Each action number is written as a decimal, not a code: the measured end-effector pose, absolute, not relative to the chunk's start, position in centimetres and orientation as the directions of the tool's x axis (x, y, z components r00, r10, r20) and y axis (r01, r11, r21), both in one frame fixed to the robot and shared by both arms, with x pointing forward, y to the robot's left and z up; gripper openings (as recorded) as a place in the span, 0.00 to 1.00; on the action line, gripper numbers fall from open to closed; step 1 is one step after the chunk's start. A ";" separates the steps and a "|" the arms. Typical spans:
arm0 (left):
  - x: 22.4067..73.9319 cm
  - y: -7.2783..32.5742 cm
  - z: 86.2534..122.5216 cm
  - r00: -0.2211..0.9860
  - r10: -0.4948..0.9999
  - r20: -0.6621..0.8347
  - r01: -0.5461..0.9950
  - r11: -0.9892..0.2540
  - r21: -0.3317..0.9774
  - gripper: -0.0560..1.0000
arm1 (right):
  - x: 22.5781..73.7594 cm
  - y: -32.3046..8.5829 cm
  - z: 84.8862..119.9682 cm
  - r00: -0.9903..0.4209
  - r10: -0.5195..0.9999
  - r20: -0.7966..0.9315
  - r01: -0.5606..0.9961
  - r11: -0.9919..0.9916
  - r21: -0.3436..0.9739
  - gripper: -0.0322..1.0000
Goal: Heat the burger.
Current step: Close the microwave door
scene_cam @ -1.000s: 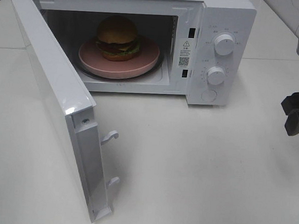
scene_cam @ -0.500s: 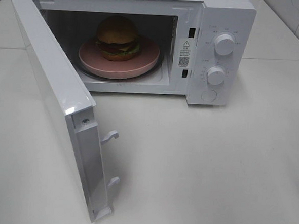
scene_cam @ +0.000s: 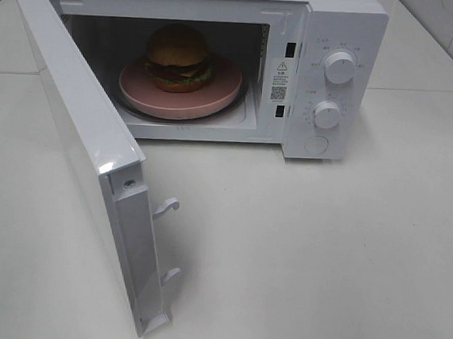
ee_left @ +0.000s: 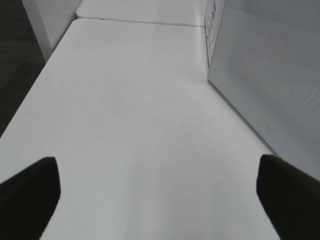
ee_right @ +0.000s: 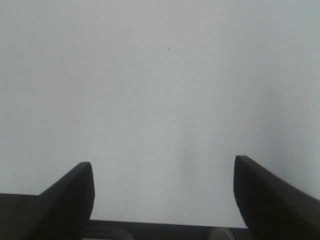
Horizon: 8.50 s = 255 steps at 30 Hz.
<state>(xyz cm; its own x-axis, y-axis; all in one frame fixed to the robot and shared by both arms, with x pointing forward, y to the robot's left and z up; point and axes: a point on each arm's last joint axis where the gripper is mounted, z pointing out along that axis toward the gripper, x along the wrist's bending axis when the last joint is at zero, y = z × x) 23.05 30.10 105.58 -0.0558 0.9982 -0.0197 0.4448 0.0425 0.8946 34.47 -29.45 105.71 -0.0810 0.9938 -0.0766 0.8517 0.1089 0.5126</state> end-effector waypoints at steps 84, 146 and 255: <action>23.1 30.1 105.6 -0.056 0.998 -0.020 0.445 0.043 0.895 0.99 | 23.3 -30.4 105.2 -0.011 0.999 -0.033 0.456 0.034 0.890 0.79; 35.1 30.7 103.2 -0.052 0.997 -0.056 0.092 0.060 0.994 0.05 | 23.3 -30.4 105.2 -0.011 0.999 -0.033 0.456 0.034 0.890 0.47; 55.6 19.2 96.3 0.431 0.899 -0.079 0.207 -0.014 0.978 0.05 | 23.3 -30.4 105.2 -0.011 0.999 -0.033 0.456 0.034 0.890 0.47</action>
